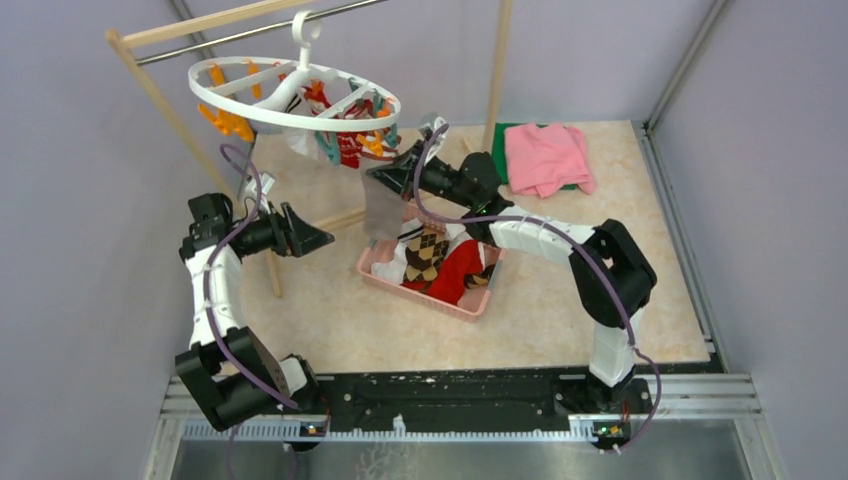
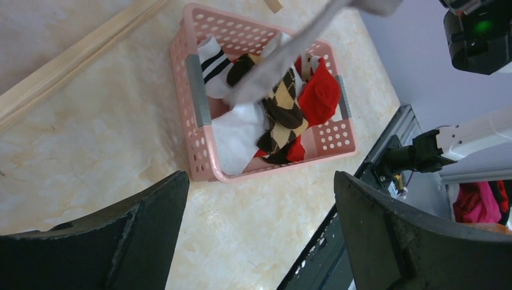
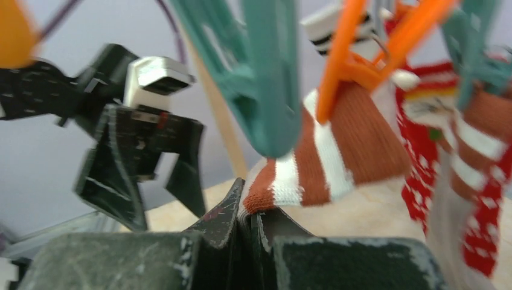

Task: Remove the socks clipped to the hanger

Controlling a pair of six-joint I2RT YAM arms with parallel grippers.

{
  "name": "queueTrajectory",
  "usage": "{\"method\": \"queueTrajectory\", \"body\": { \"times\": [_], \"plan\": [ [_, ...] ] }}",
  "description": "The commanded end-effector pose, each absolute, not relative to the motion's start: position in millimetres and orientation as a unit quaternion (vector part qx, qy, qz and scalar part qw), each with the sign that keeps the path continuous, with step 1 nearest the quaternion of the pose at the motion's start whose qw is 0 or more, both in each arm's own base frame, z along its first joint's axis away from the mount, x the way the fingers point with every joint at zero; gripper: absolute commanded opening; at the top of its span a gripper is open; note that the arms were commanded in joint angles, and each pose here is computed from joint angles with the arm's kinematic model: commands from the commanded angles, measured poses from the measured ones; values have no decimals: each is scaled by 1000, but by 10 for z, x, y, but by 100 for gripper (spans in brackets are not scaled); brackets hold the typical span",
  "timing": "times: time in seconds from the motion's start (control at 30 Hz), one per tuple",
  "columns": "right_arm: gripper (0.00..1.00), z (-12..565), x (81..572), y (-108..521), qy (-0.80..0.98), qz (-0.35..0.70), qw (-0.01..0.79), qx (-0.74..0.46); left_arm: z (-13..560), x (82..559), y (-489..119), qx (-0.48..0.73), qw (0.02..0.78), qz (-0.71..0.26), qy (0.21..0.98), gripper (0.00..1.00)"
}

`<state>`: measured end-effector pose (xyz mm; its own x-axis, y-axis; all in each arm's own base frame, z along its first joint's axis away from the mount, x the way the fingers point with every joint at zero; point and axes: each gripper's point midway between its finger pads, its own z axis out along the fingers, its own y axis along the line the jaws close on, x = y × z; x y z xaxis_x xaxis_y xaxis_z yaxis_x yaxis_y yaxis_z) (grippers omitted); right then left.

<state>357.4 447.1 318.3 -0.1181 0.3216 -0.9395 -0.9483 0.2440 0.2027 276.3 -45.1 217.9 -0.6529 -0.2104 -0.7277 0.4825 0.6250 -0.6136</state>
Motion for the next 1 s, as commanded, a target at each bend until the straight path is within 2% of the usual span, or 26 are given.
{"method": "queueTrajectory", "body": {
  "times": [0.0,0.27,0.43,0.73,0.97],
  "plan": [
    [0,3700,3063,4660,480,570,595,-301,2494,2660,-584,149,440,-453,761,97],
    [0,3923,2669,4951,476,610,576,-266,2867,2445,-768,217,459,-495,705,99],
    [0,3834,2533,5064,490,613,563,-260,2878,2430,-822,218,445,-510,702,99],
    [7,3660,2989,4803,547,563,581,-217,2830,2486,-1055,246,409,-548,687,99],
    [11,3775,2851,4733,537,614,543,-197,2745,2664,-1051,246,401,-557,684,99]
  ]
}}
